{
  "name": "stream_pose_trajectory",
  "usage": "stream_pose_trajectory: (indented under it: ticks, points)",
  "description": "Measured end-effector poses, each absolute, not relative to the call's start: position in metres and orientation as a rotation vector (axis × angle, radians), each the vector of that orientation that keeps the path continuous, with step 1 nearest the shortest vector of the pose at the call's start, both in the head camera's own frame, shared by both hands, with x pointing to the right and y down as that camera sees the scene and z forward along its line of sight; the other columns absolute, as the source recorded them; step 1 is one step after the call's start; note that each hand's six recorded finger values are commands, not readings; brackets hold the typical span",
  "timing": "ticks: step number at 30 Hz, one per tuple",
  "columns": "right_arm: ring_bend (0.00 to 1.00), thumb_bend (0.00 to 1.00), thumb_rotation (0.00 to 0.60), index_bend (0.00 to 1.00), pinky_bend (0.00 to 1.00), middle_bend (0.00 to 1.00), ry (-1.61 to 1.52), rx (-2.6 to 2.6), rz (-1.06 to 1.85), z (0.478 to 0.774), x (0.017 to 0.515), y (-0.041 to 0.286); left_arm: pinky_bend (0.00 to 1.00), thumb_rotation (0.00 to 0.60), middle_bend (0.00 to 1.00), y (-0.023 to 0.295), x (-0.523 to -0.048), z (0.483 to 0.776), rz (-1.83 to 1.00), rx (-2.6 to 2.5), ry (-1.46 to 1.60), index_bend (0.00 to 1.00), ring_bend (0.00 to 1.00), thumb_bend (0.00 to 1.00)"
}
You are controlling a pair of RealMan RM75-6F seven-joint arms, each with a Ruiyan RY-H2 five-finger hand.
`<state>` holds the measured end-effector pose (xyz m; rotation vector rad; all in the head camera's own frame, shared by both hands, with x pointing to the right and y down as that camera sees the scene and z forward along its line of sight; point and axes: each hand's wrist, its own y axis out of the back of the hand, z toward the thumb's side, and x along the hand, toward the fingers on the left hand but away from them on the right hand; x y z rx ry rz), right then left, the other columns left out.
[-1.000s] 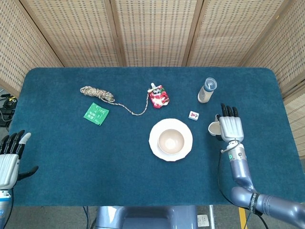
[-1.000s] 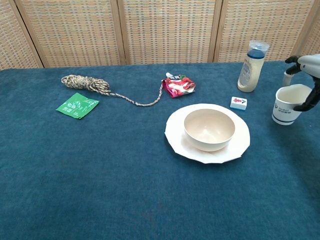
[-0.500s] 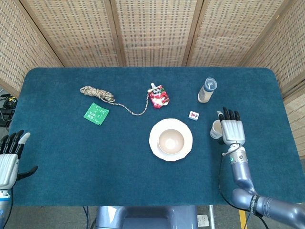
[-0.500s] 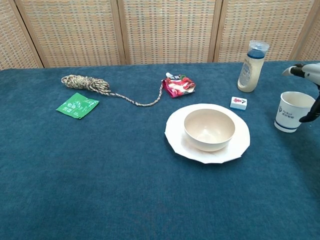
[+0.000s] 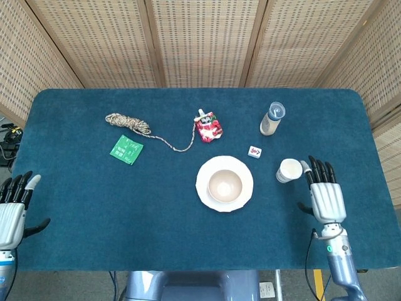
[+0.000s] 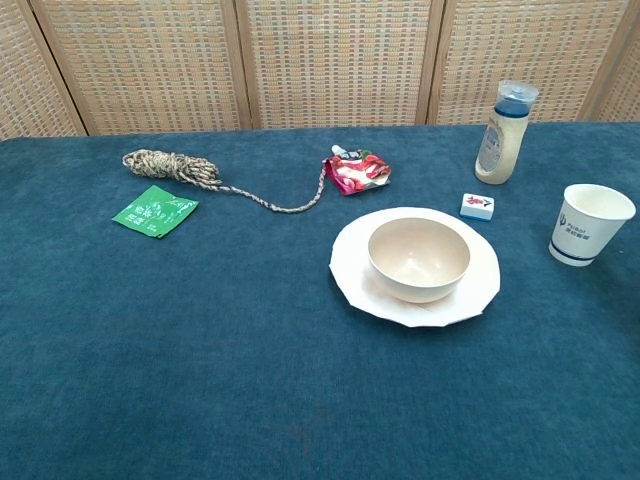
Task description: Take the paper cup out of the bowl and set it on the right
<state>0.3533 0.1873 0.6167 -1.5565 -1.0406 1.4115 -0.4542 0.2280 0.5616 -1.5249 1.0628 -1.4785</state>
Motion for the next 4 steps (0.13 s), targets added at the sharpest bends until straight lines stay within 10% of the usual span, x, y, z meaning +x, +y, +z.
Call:
stream_pose_trajectory:
  ticks: [4]
  points:
    - [0.00,0.21,0.600,0.00,0.00,0.00,-1.043,-1.548,1.350,0.604,0.368,0.217,0.00,0.600,0.00,0.229,-0.452,0.566,-1.489,-1.525,1.043,0.00,0.00,0.03]
